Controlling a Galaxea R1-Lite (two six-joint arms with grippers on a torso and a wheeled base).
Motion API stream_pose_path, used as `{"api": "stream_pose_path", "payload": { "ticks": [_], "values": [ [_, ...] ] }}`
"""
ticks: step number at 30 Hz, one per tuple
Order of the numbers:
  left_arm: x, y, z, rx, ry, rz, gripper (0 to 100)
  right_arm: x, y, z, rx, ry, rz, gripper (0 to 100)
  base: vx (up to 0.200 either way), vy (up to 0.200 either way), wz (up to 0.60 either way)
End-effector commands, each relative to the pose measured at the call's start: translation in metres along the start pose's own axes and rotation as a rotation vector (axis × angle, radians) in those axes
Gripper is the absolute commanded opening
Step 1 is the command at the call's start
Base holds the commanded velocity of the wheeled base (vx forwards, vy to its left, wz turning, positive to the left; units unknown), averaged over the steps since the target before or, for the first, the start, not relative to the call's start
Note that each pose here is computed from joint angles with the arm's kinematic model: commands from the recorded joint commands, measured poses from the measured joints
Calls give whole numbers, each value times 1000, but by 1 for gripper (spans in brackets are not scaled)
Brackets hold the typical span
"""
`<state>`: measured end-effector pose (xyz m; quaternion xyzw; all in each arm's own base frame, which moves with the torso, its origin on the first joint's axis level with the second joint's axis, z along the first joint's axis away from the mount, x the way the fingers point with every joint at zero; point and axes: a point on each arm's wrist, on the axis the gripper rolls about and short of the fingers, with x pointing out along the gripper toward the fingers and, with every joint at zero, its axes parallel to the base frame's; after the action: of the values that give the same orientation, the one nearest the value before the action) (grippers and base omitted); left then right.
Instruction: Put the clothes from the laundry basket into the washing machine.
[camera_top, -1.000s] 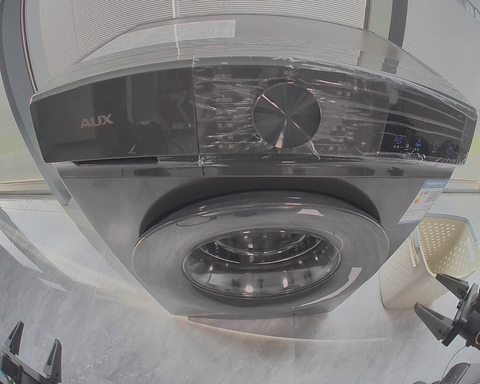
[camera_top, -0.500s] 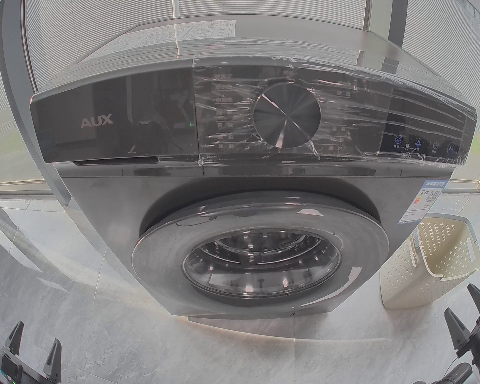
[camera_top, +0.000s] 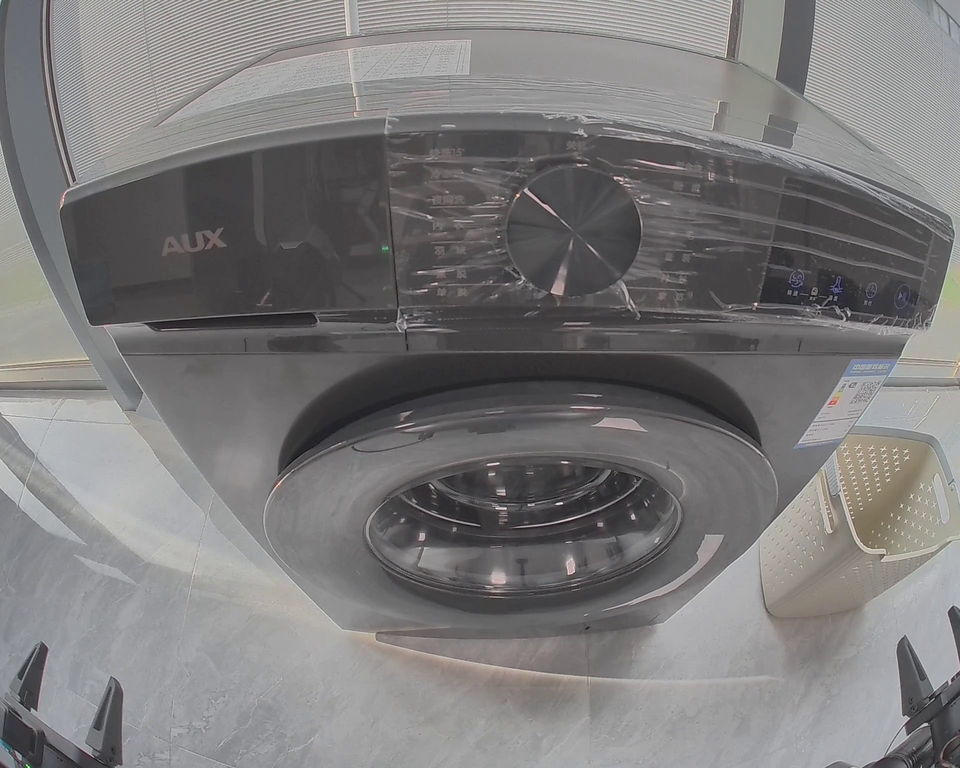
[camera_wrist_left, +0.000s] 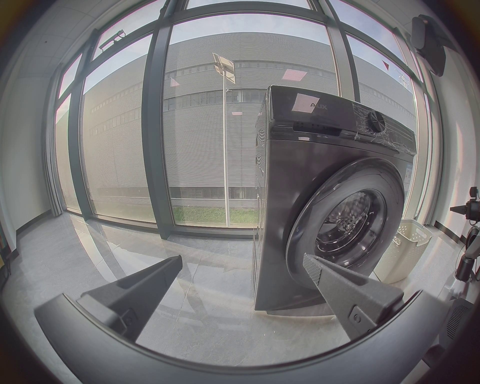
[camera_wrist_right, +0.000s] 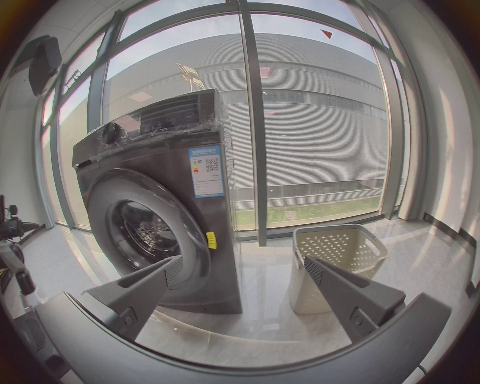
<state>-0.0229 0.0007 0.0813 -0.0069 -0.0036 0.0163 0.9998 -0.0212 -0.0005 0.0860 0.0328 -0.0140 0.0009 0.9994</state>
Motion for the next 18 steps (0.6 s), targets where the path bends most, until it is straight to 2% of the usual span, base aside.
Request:
{"api": "stream_pose_path", "payload": {
  "ticks": [1,3,6,14,18],
  "values": [
    [0,0,-5,0,4,3,100,-2,-1,-9,-15,8,-52,100,0,0,0],
    [0,0,-5,0,4,4,100,-2,-1,-9,-24,9,-41,100,0,0,0],
    [0,0,-5,0,4,4,100,-2,0,-10,-67,22,9,100,0,0,0],
    [0,0,-5,0,4,4,100,-2,0,-10,-73,22,17,100,0,0,0],
    [0,0,-5,18,2,0,100,-2,0,-10,-70,22,11,100,0,0,0]
  ]
}}
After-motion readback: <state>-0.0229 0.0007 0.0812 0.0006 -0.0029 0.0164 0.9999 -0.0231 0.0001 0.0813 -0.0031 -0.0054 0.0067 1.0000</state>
